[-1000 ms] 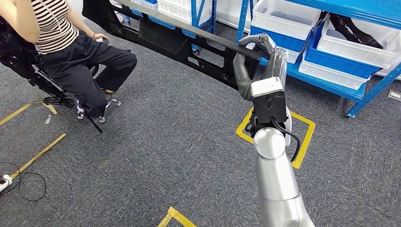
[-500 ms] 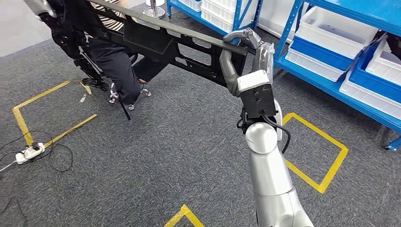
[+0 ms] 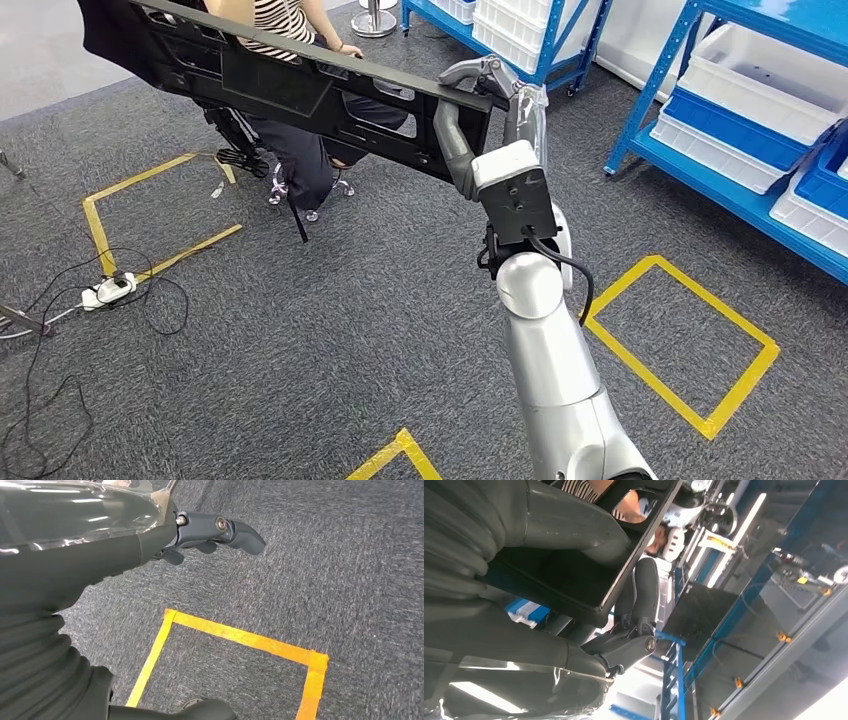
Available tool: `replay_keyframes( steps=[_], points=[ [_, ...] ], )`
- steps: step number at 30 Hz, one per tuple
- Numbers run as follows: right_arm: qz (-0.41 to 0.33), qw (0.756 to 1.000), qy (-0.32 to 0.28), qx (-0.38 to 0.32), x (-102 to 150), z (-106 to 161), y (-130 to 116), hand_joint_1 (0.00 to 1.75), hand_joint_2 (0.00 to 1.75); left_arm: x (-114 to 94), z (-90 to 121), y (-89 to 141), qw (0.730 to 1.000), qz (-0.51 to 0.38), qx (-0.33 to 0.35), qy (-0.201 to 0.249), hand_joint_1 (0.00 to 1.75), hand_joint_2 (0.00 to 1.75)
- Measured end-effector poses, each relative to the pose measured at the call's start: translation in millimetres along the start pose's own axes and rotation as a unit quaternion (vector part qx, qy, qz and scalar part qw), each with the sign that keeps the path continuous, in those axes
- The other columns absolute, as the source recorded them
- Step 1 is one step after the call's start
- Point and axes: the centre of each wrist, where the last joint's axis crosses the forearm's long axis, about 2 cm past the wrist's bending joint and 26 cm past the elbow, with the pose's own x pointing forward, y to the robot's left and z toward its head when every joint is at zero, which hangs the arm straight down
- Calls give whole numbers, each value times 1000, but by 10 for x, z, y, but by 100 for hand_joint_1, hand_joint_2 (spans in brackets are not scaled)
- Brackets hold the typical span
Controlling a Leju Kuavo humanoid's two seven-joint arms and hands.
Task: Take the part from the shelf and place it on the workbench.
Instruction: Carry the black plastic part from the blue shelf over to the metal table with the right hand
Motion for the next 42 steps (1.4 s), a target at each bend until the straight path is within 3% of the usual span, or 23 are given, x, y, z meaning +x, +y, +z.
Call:
replay_keyframes(
  steps=[14, 42],
  points=[
    [5, 1000, 6, 5, -57, 17, -16, 175, 175, 13, 1, -5, 1000, 14, 2, -23, 0, 175],
    [-30, 999, -1, 31, 41, -122, 199, 175, 175, -12, -20, 54, 999, 22, 19, 14, 0, 175]
  ],
)
